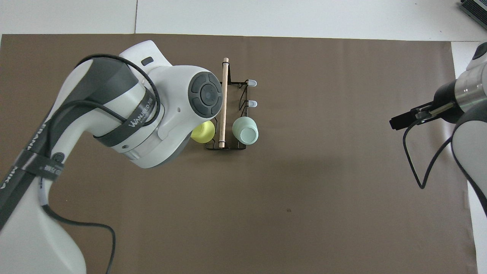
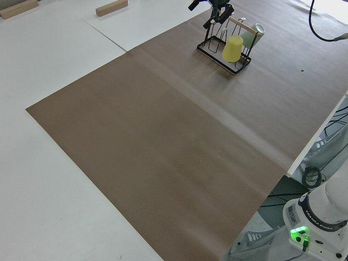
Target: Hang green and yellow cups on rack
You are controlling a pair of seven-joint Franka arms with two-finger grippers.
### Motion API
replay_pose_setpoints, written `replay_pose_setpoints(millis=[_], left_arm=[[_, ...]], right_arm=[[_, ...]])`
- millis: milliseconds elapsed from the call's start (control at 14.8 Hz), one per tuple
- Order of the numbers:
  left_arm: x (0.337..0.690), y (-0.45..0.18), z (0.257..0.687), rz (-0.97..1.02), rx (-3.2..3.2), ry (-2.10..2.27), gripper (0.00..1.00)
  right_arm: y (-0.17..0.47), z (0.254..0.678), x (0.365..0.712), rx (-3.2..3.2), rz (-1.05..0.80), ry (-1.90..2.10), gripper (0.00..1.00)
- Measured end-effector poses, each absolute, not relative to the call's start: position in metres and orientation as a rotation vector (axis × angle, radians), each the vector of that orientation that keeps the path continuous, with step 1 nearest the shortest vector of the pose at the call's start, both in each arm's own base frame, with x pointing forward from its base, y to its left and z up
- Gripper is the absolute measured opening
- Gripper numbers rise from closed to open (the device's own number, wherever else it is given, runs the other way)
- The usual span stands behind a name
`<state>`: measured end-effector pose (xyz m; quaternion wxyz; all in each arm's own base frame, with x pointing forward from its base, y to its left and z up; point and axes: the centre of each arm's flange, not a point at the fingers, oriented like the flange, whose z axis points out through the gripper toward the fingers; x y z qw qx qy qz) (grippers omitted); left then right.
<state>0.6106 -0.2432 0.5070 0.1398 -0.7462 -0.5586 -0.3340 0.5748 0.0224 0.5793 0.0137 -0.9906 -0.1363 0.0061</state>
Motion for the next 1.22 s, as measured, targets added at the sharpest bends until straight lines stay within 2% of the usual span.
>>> replay_pose_setpoints(millis=[540,1216], left_arm=[[0.653,-0.157,0.495,-0.762,-2.474,-1.478,1.00],[0.670,-0.069,0.498,-0.487,-2.884,-1.007,1.00]], right_arm=[[0.022,0.583,0.575,-3.099,0.016,-0.373,1.00],[0.023,0.594,0.575,-3.103,-0.008,-0.377,1.00]])
